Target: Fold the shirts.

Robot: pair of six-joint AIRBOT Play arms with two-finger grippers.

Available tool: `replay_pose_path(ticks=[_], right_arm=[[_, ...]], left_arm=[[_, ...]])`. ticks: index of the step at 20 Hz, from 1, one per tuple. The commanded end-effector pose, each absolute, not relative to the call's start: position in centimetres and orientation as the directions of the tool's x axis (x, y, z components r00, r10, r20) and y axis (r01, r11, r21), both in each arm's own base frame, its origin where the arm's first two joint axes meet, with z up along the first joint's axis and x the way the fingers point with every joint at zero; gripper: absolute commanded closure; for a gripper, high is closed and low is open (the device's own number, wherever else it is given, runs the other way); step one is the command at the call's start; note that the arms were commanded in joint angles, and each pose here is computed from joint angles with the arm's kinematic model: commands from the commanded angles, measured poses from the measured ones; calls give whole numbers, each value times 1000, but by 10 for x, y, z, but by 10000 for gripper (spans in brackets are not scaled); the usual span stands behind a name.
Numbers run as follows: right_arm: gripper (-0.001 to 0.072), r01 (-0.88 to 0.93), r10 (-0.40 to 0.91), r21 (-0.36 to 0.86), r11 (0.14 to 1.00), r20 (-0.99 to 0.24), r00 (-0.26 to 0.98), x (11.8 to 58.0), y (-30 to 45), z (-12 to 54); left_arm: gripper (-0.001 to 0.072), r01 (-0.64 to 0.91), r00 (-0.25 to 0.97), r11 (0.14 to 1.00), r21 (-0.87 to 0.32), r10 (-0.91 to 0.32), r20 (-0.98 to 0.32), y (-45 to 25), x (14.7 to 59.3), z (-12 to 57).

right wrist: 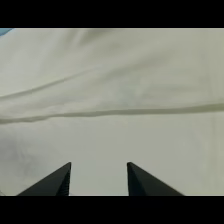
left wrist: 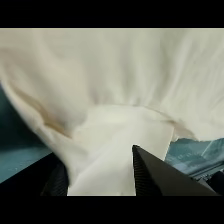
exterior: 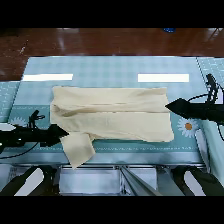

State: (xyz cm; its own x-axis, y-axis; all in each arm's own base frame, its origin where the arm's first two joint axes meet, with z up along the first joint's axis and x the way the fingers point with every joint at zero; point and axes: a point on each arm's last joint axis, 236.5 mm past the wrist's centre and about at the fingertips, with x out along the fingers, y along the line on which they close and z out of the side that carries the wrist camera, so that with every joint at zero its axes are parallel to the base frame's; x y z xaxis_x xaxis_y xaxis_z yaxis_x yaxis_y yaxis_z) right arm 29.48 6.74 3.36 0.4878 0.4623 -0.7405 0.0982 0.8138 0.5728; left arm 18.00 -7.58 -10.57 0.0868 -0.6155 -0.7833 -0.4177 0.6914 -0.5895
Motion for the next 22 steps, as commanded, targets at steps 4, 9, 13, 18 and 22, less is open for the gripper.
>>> replay_pose_path(ticks=[4,9,13,18,22], right_arm=[[301,318,238,433,843,-832,501,294,-2,11],[301,546,204,268,794,-963,176,192,-44,-60],[301,527,390,410,744,-908,155,173,5,-86],[301,535,417,425,730,-897,144,175,8,-93],[301,553,508,500,667,-848,154,189,23,-101]], left_arm=[[687,-356,60,730,-583,-605,-794,-87,180,-110],[686,-355,68,729,-585,-604,-794,-87,182,-109],[686,-359,68,727,-585,-605,-793,-87,182,-109],[686,-359,67,727,-585,-605,-793,-87,182,-108],[686,-358,59,725,-588,-611,-790,-89,180,-108]])
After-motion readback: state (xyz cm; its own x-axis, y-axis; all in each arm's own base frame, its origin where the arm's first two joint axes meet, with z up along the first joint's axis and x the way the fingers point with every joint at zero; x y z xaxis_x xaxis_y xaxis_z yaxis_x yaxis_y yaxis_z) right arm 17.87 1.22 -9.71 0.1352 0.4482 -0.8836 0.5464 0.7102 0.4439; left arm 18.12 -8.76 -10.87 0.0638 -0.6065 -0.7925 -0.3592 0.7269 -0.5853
